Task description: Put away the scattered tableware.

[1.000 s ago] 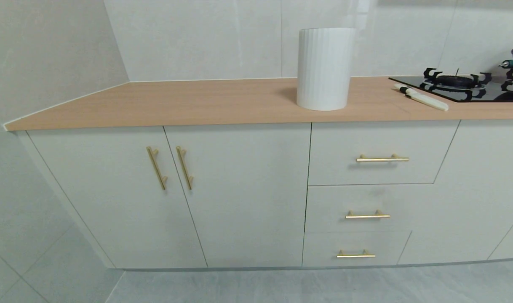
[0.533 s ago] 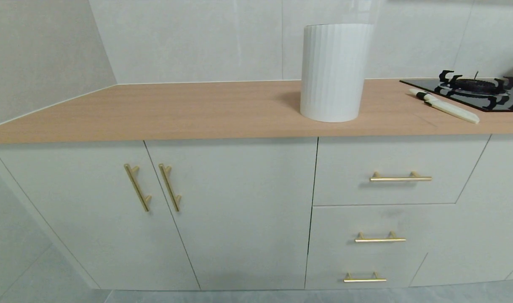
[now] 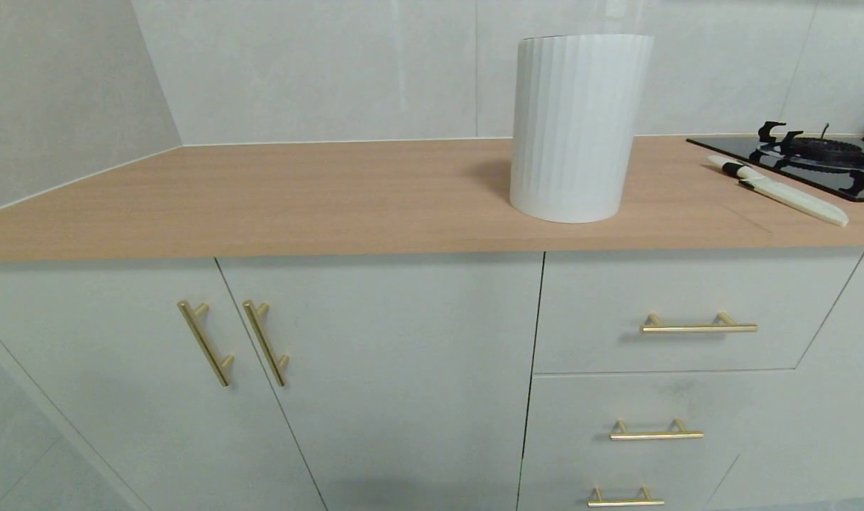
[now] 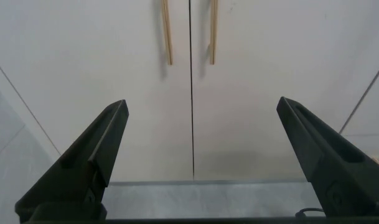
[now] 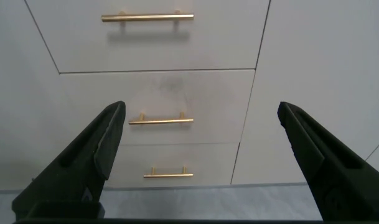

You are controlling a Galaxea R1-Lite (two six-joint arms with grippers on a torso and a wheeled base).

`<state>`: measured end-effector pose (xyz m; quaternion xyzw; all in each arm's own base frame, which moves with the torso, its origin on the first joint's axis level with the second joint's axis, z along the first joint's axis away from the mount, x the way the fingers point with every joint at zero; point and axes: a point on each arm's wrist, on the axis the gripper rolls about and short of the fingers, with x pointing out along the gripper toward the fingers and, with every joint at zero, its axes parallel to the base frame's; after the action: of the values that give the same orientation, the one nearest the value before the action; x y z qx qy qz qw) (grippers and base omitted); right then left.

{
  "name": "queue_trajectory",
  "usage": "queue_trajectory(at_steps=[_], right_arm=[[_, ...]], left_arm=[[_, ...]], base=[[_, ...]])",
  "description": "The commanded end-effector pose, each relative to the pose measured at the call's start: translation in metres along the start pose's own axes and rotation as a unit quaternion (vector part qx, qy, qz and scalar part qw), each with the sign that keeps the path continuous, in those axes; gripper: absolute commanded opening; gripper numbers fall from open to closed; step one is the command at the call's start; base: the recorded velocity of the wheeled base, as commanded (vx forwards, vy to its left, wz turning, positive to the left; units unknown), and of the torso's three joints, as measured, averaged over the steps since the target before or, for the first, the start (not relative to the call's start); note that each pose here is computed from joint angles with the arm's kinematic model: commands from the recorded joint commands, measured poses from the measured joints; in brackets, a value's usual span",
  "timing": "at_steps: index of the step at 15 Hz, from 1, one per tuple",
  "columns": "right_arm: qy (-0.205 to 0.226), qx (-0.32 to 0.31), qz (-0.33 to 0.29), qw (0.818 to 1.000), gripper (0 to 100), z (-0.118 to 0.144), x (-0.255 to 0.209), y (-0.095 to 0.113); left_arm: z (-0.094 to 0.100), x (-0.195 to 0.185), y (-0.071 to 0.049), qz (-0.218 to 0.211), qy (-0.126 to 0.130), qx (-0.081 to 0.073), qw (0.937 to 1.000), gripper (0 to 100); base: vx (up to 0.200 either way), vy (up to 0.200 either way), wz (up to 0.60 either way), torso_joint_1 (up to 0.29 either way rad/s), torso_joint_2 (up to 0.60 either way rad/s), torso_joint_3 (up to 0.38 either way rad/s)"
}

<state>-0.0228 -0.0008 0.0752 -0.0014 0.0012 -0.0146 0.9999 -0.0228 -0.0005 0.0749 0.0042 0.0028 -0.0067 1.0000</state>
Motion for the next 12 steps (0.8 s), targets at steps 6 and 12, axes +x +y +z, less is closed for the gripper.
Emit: queue_trajectory(at_steps=[6,12], right_arm=[[0.0,0.001,0.0,1.0,100,0.0002,0.0001,0.0],[0.0,0.0,0.0,1.0,100,0.0002,0.0001,0.0]], left_arm=[[0.0,0.0,0.0,0.001,0.0,0.0,1.0,100],[0.0,0.0,0.0,0.001,0.0,0.0,1.0,100]], base=[[0.0,-0.133,0.0,0.002,0.0,0.002],[0.0,-0.167,0.0,-0.001,0.01,0.004]])
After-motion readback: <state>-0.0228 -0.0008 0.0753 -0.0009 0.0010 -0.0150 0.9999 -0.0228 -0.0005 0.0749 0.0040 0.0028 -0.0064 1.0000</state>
